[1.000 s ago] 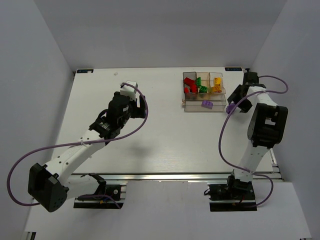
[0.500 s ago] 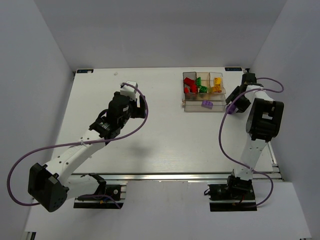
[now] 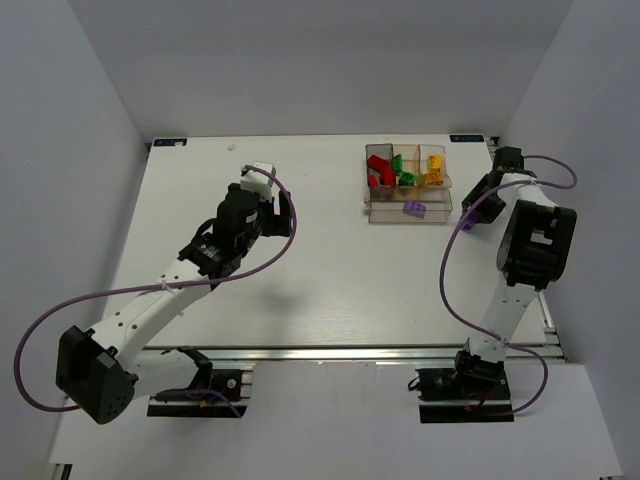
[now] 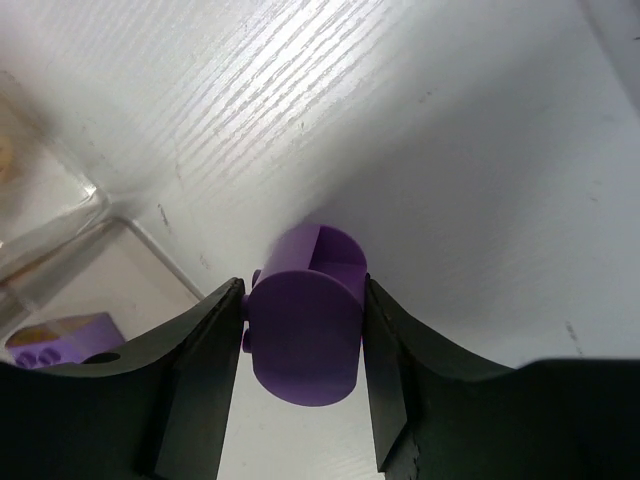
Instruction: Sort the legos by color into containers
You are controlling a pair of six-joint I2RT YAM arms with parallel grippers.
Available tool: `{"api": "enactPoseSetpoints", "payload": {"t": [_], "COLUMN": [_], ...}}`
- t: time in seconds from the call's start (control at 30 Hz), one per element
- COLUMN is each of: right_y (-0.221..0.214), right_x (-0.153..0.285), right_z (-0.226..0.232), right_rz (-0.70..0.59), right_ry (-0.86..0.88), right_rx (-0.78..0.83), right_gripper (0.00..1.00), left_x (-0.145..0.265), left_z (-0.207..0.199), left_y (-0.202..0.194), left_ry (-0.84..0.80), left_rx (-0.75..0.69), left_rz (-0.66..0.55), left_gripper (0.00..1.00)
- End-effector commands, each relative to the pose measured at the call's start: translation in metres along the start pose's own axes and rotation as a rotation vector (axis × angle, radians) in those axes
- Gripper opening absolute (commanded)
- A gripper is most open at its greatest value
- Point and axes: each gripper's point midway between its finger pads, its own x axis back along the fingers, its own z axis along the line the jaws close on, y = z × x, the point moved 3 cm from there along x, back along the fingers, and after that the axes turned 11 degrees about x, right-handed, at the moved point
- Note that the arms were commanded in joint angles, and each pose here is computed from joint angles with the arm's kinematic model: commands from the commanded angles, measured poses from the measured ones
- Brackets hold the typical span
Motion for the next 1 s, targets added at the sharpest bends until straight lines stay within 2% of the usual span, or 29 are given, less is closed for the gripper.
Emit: {"api": "enactPoseSetpoints", "payload": {"t": [0.0,0.03,0.1,0.13,0.17,0.23,0.27,0.33,0.37,0.4,0.43,0.47,0.5,0.8,0.83,0.93,0.97], "right_y": [0.045,0.059,0.061,0.065,0.061,0.058,0.046,0.039,0.026,0.036,0.037,0.035,0.038,0.028,0.018,0.007,-0.014], "right_x": [0.063,0.074,0.102,0.113,0.130,0.144,0.156,0.160,0.148,0.158,0.160,0.143,0.154,0.136,0.130,0.126,0.121], "right_z": [0.003,0.005,0.020,0.024,0.046,0.057,0.075,0.090,0.093,0.105,0.111,0.118,0.123,0.155,0.153,0.150,0.162], "right_rz": [-0.243,-0.335,-0.427,-0.484,-0.561,-0.648,-0.687,-0.745,-0.685,-0.715,-0.709,-0.690,-0.669,-0.739,-0.677,-0.659,-0.634], "right_ry": [0.057,0.074,0.170,0.192,0.347,0.400,0.542,0.617,0.674,0.696,0.728,0.758,0.780,0.775,0.808,0.820,0.858], "right_rx": [0.091,0.188,0.330,0.466,0.609,0.863,0.990,1.161,1.218,1.276,1.308,1.410,1.448,1.947,1.963,2.035,2.059], "right_gripper": [0.06,0.01,0.00,0.00,0.00,0.00,0.01,0.00,0.00,0.00,0.00,0.00,0.00,0.00,0.00,0.02,0.02], "left_x": [0.003,0.003,0.003,0.003,0.003,0.002,0.002,0.001,0.001,0.000,-0.001,-0.001,-0.002,-0.004,-0.004,-0.004,-0.004], "left_z": [0.002,0.001,0.000,0.000,0.000,0.000,0.000,0.000,0.000,0.001,0.001,0.001,0.002,0.003,0.003,0.004,0.004], "left_y": [0.003,0.002,0.003,0.002,0.002,0.001,0.001,0.000,0.000,-0.002,-0.002,-0.003,-0.003,-0.006,-0.006,-0.006,-0.006], "left_ry": [0.004,0.001,-0.007,-0.006,-0.006,-0.007,-0.005,-0.004,-0.002,0.001,0.002,0.004,0.007,0.016,0.016,0.020,0.022], "left_rx": [0.001,0.001,0.003,0.004,0.004,0.003,0.005,0.002,0.003,0.002,0.001,-0.002,-0.001,-0.007,-0.010,-0.009,-0.011], "left_rz": [-0.017,-0.016,-0.015,-0.013,-0.013,-0.010,-0.011,-0.006,-0.006,-0.002,-0.001,0.003,0.004,0.013,0.013,0.013,0.012], "left_gripper": [0.89,0.89,0.89,0.89,0.89,0.89,0.89,0.89,0.89,0.89,0.89,0.89,0.89,0.89,0.89,0.89,0.89]}}
